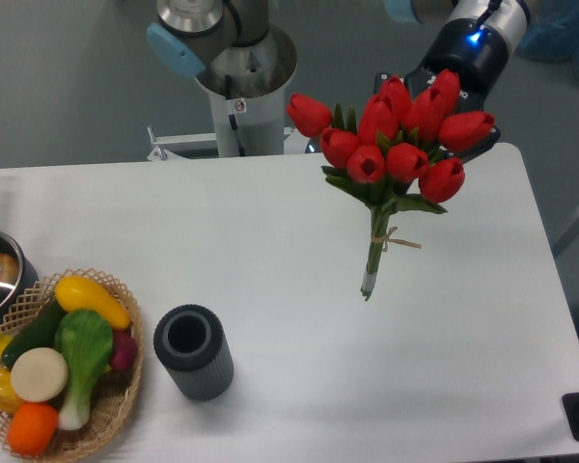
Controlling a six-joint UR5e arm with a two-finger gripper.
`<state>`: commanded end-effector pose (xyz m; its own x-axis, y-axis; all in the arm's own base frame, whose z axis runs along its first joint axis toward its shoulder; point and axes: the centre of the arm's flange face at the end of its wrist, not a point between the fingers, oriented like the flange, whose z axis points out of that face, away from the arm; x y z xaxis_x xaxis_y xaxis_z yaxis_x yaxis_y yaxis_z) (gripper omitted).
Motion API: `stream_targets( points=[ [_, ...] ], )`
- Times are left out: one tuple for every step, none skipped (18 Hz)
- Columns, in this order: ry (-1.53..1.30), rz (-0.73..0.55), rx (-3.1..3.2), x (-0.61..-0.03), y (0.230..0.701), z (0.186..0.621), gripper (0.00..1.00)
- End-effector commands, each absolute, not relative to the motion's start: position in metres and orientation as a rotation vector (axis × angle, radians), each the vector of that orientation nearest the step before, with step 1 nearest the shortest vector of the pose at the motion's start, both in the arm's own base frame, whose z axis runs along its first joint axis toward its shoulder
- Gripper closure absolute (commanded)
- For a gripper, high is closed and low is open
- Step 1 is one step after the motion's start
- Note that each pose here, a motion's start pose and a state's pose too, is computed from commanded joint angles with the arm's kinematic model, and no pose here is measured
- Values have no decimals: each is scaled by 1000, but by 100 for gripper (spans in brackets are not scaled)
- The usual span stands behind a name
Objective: Pick up the flowers from the vase
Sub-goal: 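Carry the tulip bouquet up and away from the vase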
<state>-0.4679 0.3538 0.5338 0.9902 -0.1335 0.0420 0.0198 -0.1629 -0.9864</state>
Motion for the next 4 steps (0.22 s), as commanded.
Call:
stream_targets(
  points=[
    [83,-138,-1729,-468,354,533,66],
    [81,-139,-1730,-468,354,533,66],
    [80,-140,-1730,-468,354,533,66],
    [77,-140,-1729,-469,352,532,66]
  ],
)
